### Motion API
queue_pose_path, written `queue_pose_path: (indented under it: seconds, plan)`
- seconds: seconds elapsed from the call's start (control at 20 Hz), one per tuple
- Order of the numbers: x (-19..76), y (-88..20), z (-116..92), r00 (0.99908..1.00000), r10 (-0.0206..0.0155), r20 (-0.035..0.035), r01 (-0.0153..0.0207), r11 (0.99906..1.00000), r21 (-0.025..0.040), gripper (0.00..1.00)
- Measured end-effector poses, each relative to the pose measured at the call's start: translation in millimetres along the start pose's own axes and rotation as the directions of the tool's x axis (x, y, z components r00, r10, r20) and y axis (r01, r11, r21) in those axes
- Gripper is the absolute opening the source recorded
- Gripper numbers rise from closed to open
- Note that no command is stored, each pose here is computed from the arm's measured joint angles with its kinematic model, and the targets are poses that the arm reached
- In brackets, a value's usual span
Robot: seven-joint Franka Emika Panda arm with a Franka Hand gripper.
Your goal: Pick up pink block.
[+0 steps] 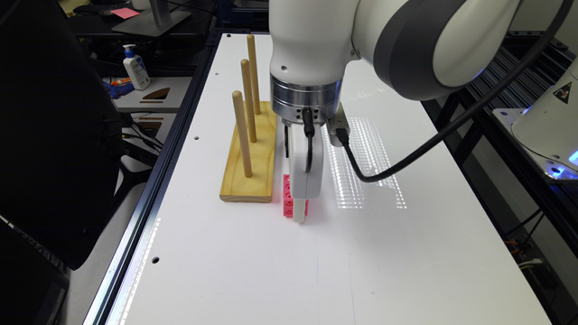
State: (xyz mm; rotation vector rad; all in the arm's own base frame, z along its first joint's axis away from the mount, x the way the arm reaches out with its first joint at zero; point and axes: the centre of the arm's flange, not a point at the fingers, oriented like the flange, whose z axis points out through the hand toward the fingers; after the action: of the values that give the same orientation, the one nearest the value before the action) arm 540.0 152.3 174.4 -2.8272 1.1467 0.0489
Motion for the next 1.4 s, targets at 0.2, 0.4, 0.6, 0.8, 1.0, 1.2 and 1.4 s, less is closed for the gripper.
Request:
queue_pose_path:
  seconds: [0.2,0.4,0.6,0.8,1.0,1.2,1.4]
  plan:
    - [0.8,-1.6,-10.8,0.999974,-0.0016,-0.007,0.0016,0.999999,0.0002,0.0]
    - [-0.2,-4.4,-37.3,0.999847,-0.005,-0.0168,0.0048,0.99991,-0.0125,0.0]
    - [-2.2,-5.3,-48.3,0.999794,-0.0072,-0.019,0.0068,0.999764,-0.0206,0.0]
    - [-3.1,-6.7,-51.1,0.999729,-0.0087,-0.0216,0.0083,0.99982,-0.017,0.0]
    - [-6.3,-9.4,-74.0,0.999394,-0.0105,-0.0332,0.0099,0.999759,-0.0196,0.0]
    - [-10.0,-10.4,-86.6,0.999282,-0.0084,-0.037,0.0074,0.999625,-0.0264,0.0]
    - [-10.5,-11.5,-98.7,0.998869,-0.0083,-0.0468,0.0073,0.999735,-0.0218,0.0]
